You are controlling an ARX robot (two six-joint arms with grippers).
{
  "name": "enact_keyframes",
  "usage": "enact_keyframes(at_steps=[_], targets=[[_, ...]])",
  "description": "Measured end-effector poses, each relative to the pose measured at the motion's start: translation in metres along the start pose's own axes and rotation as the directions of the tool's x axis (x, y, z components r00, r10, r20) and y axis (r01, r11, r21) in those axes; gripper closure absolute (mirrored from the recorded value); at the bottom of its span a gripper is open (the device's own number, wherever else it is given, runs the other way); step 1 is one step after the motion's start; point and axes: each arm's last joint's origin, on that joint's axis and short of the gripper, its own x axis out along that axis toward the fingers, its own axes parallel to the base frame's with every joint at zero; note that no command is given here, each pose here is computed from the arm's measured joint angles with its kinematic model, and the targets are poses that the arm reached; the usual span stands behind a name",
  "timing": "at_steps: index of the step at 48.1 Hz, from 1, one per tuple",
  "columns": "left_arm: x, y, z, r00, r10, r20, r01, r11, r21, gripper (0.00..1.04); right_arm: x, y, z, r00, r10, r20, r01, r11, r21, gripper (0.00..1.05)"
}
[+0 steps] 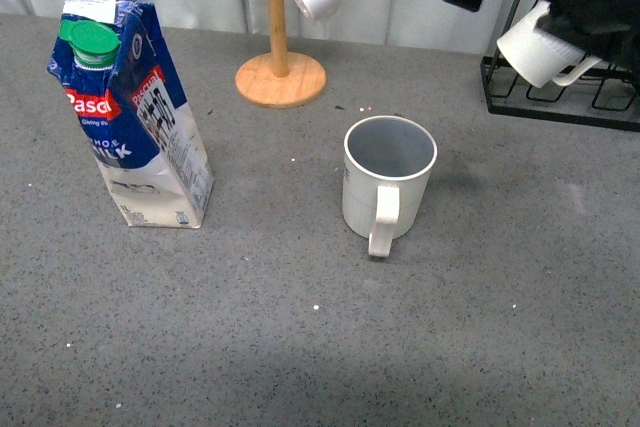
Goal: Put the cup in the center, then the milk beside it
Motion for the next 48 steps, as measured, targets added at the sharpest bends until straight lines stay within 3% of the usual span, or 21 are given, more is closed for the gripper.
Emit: enact_keyframes(at_steps=[2, 8, 12, 23, 48], targets=[[0.000, 0.000, 0.000, 1.000, 0.000, 0.000, 0.000, 1.000, 0.000, 0.07, -0.008, -0.008, -0.005, 0.971, -0.089, 0.224, 0.110, 0.990, -0.083, 0.20], [0.000, 0.000, 0.000, 1.000, 0.000, 0.000, 0.000, 1.000, 0.000, 0.07, -0.048, -0.033, -0.022, 0.879, -0.092, 0.468, 0.201, 0.961, -0.188, 0.47], [0.000, 0.000, 0.000, 1.000, 0.000, 0.000, 0.000, 1.000, 0.000, 0.07, -0.075, -0.047, -0.031, 0.868, -0.095, 0.488, 0.223, 0.951, -0.212, 0.67], [0.000, 0.000, 0.000, 1.000, 0.000, 0.000, 0.000, 1.000, 0.000, 0.07, -0.111, -0.062, -0.047, 0.873, -0.095, 0.478, 0.230, 0.945, -0.232, 1.02], [0.000, 0.000, 0.000, 1.000, 0.000, 0.000, 0.000, 1.000, 0.000, 0.07, -0.171, -0.083, -0.070, 0.878, -0.086, 0.472, 0.221, 0.946, -0.239, 1.04]])
